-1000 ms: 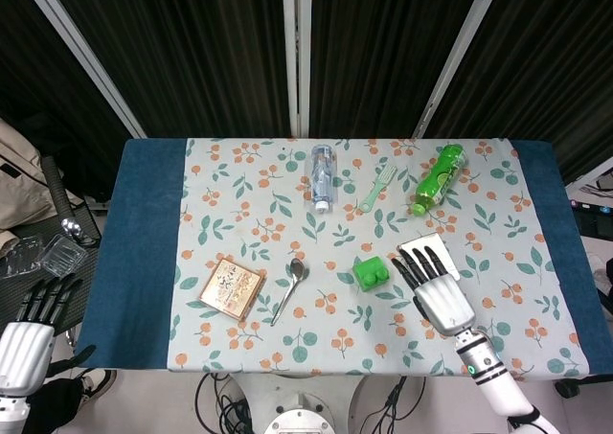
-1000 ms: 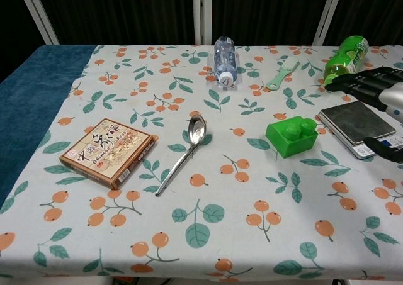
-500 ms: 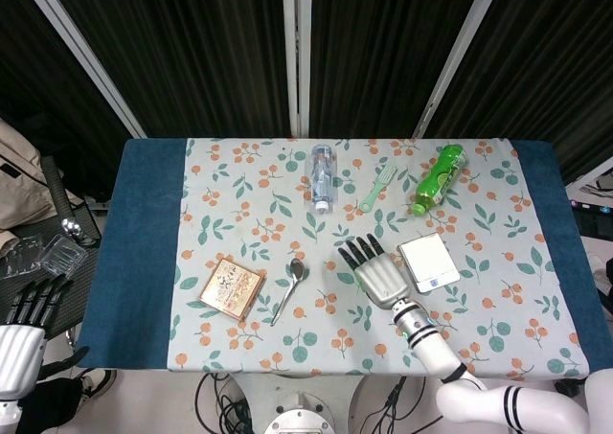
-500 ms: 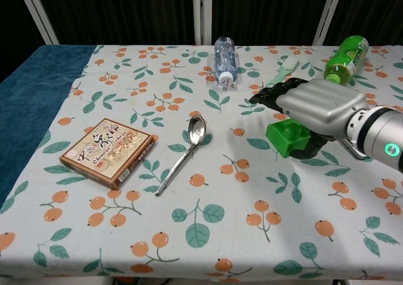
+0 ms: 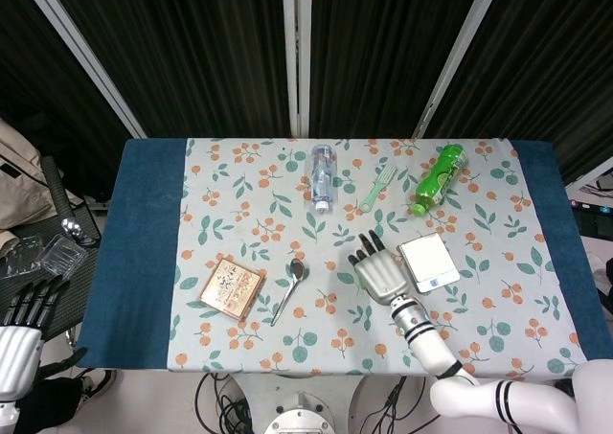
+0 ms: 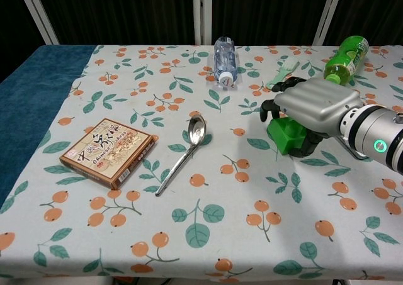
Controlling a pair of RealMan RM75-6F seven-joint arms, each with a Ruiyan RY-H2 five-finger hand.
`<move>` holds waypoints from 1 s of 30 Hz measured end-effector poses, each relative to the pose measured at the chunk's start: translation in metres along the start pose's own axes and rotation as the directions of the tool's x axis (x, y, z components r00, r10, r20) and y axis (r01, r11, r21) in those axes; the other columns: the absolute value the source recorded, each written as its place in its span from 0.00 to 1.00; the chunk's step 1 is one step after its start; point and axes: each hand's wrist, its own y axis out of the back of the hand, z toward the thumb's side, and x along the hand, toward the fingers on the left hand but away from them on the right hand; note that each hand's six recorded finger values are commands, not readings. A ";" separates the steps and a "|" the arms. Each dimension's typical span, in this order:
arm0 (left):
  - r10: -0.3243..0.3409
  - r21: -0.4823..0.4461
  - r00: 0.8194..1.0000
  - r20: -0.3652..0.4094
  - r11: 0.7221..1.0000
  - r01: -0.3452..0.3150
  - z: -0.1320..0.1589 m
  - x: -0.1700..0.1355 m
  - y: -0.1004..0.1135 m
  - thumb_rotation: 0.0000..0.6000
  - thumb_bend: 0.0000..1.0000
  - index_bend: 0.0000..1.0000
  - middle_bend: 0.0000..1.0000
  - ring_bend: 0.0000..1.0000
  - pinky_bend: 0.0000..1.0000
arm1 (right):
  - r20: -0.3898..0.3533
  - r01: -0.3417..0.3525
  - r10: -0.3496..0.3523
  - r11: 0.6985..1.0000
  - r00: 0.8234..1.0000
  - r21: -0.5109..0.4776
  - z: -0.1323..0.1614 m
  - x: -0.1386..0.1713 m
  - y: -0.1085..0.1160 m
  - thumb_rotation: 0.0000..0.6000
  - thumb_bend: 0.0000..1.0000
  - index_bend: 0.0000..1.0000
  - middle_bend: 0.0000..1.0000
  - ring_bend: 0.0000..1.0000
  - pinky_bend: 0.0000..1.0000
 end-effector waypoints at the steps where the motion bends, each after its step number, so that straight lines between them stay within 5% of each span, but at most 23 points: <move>1: 0.000 0.000 1.000 -0.001 1.000 0.000 0.000 0.000 0.000 1.00 0.06 0.03 0.03 0.00 0.00 | 0.002 0.013 -0.013 1.000 1.000 -0.003 -0.001 0.000 0.002 1.00 0.22 0.54 0.55 0.14 0.00; 10: -0.002 -0.001 1.000 0.001 1.000 0.002 0.000 0.001 -0.002 1.00 0.06 0.03 0.03 0.00 0.00 | 0.103 0.155 -0.151 0.987 0.983 -0.039 -0.050 0.007 0.029 1.00 0.22 0.54 0.55 0.14 0.00; 20: -0.019 -0.001 1.000 -0.003 1.000 0.019 -0.001 0.000 -0.006 1.00 0.06 0.03 0.03 0.00 0.00 | 0.224 0.074 -0.071 0.997 0.972 -0.004 -0.105 0.009 0.003 1.00 0.22 0.54 0.55 0.14 0.00; 30: -0.031 -0.003 0.999 0.007 1.000 0.031 0.002 0.001 -0.011 1.00 0.06 0.03 0.03 0.00 0.00 | 0.232 0.030 -0.024 0.999 0.973 -0.023 -0.116 0.014 -0.014 1.00 0.24 0.52 0.55 0.14 0.00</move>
